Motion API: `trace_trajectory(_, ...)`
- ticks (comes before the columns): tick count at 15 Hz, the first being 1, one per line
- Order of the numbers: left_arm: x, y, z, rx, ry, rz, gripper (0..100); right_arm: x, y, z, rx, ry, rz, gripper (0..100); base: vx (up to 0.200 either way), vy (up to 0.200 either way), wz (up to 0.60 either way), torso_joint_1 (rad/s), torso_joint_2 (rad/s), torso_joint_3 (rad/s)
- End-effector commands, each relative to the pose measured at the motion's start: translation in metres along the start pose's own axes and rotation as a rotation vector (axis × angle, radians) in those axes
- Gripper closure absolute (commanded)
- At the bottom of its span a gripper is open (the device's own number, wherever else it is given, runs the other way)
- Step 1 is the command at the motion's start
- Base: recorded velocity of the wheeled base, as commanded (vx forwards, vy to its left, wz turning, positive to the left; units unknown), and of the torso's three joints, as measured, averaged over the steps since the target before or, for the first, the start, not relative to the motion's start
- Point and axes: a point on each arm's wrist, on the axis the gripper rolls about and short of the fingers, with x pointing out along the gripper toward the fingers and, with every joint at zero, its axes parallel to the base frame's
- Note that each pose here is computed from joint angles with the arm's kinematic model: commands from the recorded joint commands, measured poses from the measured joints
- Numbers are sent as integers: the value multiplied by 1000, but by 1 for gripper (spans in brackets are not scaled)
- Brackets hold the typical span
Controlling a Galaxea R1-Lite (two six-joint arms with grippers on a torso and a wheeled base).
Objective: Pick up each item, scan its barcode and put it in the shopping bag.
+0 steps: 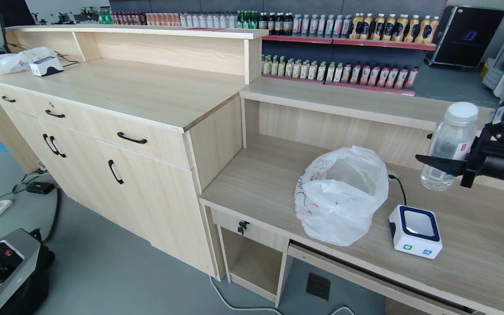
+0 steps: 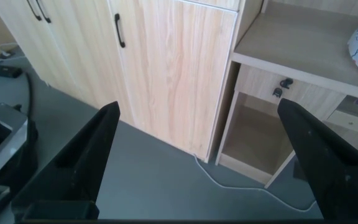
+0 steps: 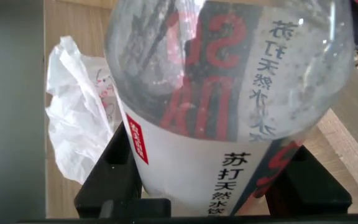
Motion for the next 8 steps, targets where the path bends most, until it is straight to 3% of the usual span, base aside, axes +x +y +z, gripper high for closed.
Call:
trace_trajectory(1, 0, 0, 0, 0, 0, 1, 0, -88, 75, 91, 368, 68, -183, 100, 0, 0, 0, 0, 0, 0)
trace_trajectory(4, 0, 0, 0, 0, 0, 1, 0, -117, 94, 96, 519, 216, -471, 100, 0, 0, 0, 0, 0, 0)
trace_trajectory(8, 0, 0, 0, 0, 0, 1, 0, -124, 92, 94, 477, 304, -643, 100, 0, 0, 0, 0, 0, 0)
